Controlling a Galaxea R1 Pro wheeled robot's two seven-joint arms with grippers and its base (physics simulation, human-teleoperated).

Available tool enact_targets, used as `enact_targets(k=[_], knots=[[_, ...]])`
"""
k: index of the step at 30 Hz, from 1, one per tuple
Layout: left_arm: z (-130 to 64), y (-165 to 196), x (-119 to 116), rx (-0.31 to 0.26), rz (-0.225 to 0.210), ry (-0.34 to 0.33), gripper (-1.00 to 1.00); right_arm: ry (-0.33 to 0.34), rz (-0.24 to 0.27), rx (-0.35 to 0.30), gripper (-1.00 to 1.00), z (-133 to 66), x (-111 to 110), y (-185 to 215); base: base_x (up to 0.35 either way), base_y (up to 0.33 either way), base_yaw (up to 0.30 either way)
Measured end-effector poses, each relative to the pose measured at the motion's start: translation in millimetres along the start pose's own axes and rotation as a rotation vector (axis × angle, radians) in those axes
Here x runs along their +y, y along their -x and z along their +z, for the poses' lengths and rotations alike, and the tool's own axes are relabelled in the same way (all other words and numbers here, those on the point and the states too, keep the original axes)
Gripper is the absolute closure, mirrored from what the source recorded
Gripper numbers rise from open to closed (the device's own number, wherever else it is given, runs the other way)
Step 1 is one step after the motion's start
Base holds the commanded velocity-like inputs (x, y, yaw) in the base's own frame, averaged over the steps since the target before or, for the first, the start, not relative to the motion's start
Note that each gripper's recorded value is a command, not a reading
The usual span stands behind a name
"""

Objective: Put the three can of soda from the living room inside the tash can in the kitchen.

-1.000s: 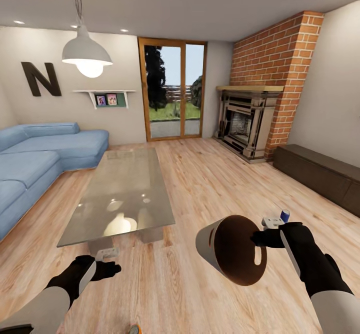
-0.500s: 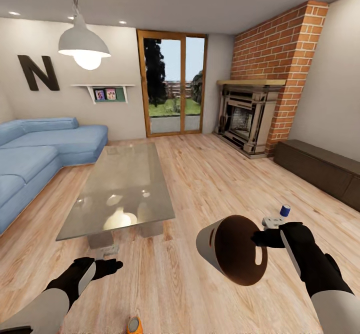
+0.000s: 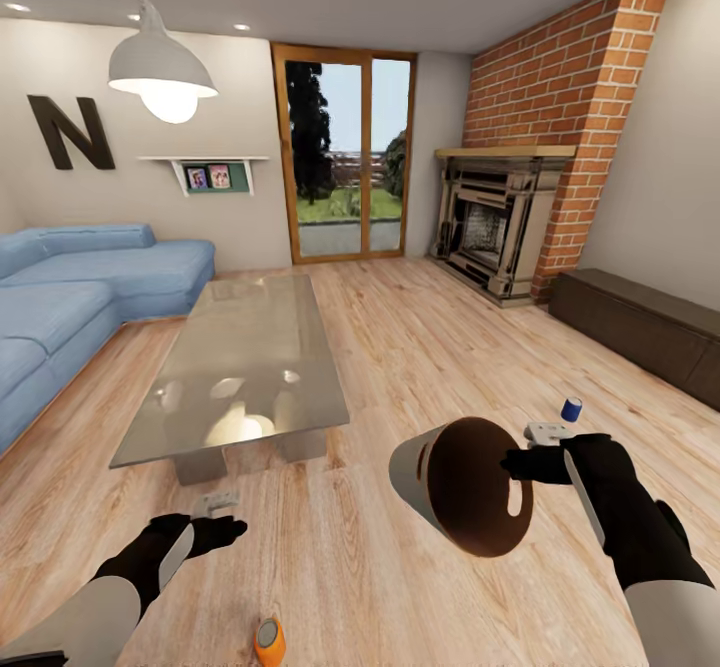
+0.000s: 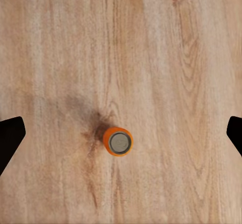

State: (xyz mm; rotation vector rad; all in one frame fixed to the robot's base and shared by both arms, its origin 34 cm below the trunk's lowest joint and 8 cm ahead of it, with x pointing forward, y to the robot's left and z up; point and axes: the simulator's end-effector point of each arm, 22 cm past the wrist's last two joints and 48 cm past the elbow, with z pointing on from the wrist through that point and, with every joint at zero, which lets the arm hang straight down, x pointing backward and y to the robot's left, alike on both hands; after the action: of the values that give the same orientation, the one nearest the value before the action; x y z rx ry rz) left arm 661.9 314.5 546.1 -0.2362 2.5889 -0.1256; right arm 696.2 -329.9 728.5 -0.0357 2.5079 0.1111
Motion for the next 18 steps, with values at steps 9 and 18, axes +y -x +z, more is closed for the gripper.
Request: enact_targets(k=[9,18], knots=[[18.5,-15.6,3.3,0.012,0.006,0.007,-1.0,-0.01,-0.011,-0.012,1.0,13.5,-2.5,-4.5,0.0,0.0,0.0],[37.2,-32.4,7.6,0.025,0.013,0.014,-1.0,-0.007,-0.015,-0.095,1.0,13.4,-1.8,40.3,0.0,0.0,0.0]])
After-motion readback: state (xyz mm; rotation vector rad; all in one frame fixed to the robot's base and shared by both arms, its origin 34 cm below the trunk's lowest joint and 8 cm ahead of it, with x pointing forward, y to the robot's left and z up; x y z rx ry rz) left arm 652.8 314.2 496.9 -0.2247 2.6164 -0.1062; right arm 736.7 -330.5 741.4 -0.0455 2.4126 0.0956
